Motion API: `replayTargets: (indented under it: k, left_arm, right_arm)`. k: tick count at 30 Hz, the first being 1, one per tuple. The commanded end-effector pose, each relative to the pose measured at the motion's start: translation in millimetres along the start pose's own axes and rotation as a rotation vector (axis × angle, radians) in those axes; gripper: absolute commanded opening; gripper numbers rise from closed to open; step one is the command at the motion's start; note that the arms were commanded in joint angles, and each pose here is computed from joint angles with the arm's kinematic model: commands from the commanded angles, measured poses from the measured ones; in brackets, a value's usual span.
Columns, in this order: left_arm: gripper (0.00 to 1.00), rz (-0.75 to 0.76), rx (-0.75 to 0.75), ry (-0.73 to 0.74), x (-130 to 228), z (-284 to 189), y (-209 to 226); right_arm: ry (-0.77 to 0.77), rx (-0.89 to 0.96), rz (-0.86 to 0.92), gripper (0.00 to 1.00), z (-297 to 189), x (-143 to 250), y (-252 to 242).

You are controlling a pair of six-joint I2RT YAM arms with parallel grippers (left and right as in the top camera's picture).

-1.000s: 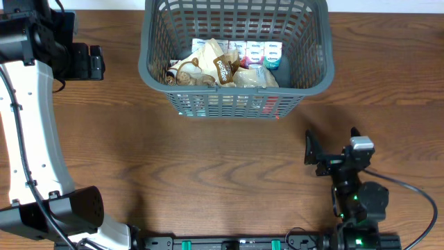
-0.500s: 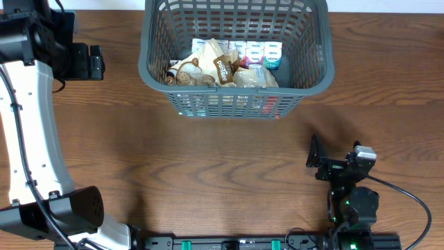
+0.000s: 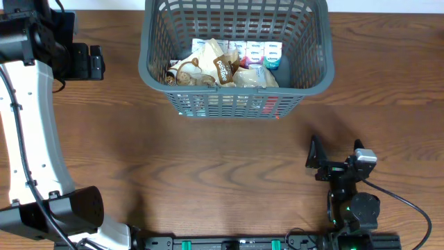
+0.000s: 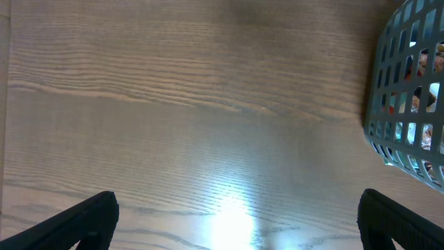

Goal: Pack container

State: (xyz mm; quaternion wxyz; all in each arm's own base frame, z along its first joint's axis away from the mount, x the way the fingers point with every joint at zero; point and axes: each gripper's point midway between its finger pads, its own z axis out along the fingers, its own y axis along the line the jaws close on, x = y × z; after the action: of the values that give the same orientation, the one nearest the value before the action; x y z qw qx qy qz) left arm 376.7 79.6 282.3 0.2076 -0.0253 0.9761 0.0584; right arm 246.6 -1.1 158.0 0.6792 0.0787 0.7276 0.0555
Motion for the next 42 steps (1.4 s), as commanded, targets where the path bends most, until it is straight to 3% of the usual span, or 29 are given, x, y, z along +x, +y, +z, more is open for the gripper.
replayTargets:
  k: [1, 24, 42]
  left_arm:
    - [0.99, -0.011, -0.010, -0.028, -2, -11, 3]
    - [0.99, -0.011, -0.010, -0.028, -2, -11, 3]
    - [0.99, -0.011, -0.010, -0.028, -2, -11, 3]
  right_arm:
    - [0.014, -0.061, -0.049, 0.99, -1, 4, 11]
    - [0.022, -0.229, -0.146, 0.99, -5, 7, 41]
    - [0.004, -0.160, -0.159, 0.99, -3, 1, 19]
